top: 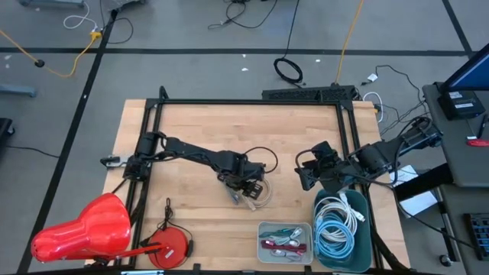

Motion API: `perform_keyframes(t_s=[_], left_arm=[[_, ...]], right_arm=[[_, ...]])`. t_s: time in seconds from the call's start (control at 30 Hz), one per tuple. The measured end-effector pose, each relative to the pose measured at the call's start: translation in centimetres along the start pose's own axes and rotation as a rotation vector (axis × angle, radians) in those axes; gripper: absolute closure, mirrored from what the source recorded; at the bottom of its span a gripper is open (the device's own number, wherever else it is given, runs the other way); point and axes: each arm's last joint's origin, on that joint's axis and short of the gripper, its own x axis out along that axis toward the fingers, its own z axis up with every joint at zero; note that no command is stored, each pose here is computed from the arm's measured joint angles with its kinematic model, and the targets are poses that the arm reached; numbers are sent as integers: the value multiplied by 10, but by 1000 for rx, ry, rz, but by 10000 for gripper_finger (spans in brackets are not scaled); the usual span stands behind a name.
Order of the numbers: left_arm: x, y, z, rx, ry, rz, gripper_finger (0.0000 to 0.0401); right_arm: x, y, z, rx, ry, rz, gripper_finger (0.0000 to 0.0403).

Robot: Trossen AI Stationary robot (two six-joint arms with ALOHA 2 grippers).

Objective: Pick & Place USB Port
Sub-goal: Put the brown HDMI cable into the blue bin

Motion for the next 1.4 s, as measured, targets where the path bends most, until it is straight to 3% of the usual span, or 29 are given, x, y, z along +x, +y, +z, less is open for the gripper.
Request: perform_keyframes(t_s=[0.47,0.57,0.7,0.8,0.97,1.27,1.4], left_arm=[[29,6,9,26,20,43,218],[33,8,9,37,29,64,262],[33,8,10,101,21,58,365],[24,5,11,122,-18,38,365],[-15,5,11,132,-175,62,365],[-148,13,-2,93,-518,-108,365],[-182,19,-9,70,-618,-169,365]], right_arm=[[0,7,2,-31,-23,65,206],[0,8,3,-28,-27,76,206],[-1,9,3,-29,-29,83,206],[-1,9,3,-18,-27,84,206],[-1,9,3,6,-28,84,206],[26,-5,-2,74,-41,9,186],[52,-6,-5,178,-38,96,158]])
